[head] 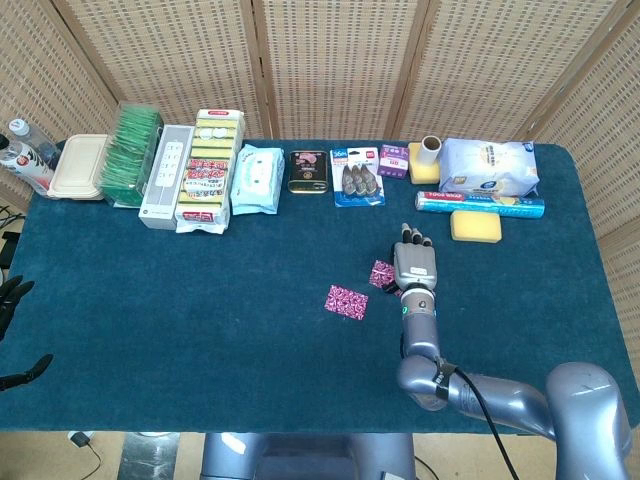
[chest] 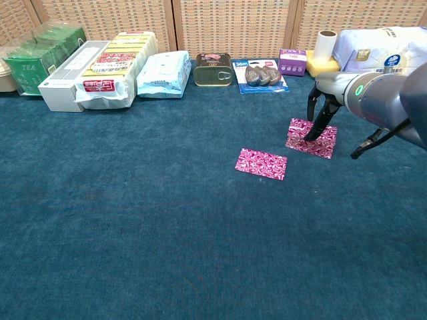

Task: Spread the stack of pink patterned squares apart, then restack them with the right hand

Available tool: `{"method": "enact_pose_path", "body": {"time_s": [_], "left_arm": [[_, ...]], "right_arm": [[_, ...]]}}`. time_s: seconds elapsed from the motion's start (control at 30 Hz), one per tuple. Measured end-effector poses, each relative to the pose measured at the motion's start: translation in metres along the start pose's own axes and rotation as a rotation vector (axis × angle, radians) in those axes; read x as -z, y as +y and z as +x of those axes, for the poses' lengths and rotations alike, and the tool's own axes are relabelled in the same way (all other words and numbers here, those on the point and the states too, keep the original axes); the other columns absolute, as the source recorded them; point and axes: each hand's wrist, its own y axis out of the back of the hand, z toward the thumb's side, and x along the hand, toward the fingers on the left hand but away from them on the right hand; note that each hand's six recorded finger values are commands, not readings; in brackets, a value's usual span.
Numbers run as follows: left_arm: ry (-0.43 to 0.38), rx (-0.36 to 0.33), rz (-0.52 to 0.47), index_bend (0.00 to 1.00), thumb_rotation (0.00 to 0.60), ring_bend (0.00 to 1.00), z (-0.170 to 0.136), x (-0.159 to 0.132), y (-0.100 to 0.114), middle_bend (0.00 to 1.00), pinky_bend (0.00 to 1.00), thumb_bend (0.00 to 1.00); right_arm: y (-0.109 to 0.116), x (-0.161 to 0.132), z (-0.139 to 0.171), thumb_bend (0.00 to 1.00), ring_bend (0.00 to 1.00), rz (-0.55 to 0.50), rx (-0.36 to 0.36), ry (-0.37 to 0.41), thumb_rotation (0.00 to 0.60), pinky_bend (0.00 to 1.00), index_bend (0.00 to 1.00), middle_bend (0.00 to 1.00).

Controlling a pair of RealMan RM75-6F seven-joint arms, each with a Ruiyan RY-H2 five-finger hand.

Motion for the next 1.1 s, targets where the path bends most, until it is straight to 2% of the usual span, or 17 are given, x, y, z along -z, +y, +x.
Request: {"method": "enact_pose_path", "body": {"time_s": [0.3, 1.1], "left_arm": [[0.008, 0.003, 0.002, 0.0, 0.6, 0.0, 0.001, -0.001, -0.002, 0.0, 0.06, 0.23], [0.012, 0.009, 0.005, 0.0, 0.6, 0.0, 0.003, -0.001, -0.003, 0.0, 0.06, 0.23]], "right_arm": [[-0.008, 0.007, -0.004, 0.25, 0.0, 0.055, -0.022, 0.008, 0.548, 0.12, 0.45, 0.0], [-0.007, 0.005, -0.009, 0.25, 0.0, 0.041, -0.042, 0.011, 0.549, 0.12, 0.4, 0.0]]}}
